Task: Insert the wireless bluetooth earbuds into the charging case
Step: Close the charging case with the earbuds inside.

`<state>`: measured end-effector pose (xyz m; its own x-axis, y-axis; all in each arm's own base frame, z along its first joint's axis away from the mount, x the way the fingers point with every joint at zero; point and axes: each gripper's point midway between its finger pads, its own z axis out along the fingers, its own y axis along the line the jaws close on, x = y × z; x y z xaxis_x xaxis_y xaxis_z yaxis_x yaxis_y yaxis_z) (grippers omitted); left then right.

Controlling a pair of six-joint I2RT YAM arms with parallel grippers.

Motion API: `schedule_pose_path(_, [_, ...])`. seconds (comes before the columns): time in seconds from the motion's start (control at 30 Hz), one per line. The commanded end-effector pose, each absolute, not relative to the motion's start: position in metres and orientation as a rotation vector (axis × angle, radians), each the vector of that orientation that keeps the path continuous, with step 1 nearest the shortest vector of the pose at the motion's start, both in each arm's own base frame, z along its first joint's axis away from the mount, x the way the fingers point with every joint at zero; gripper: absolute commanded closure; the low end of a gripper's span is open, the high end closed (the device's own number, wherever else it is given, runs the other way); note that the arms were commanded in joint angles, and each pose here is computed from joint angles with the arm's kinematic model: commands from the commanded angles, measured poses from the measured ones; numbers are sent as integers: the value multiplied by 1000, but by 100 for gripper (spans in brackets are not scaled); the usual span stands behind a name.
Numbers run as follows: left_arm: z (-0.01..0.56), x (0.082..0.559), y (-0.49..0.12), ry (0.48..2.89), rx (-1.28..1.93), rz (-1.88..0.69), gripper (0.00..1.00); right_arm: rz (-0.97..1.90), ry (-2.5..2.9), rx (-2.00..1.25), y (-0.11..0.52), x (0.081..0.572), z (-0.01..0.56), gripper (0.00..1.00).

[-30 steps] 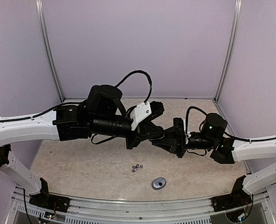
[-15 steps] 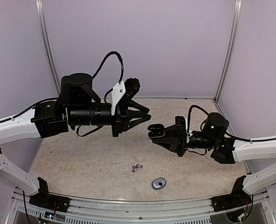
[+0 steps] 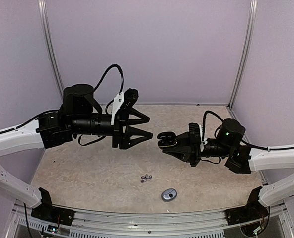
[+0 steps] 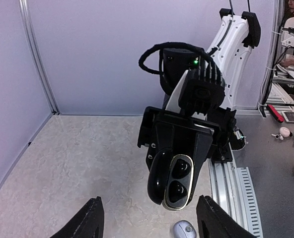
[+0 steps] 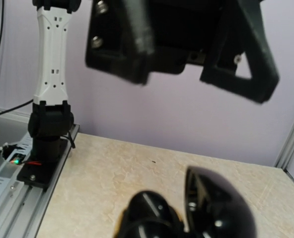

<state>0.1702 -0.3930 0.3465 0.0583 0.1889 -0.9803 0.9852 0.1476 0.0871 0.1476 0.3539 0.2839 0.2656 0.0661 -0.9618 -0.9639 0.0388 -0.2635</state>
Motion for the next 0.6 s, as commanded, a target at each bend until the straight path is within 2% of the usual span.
schedule_pose_path(0.0, [344,150,-398,1280,1331,-1034,35,1056,914,-1245,354,139,308,100])
schedule_pose_path(0.3, [325,141,-415,1276,1401,-1023,35,1084,906,-1263,355,136,313,100])
schedule_pose_path(0.57, [317,115,-429,1240,1481,-987,35,1072,926,-1250,355,139,310,100])
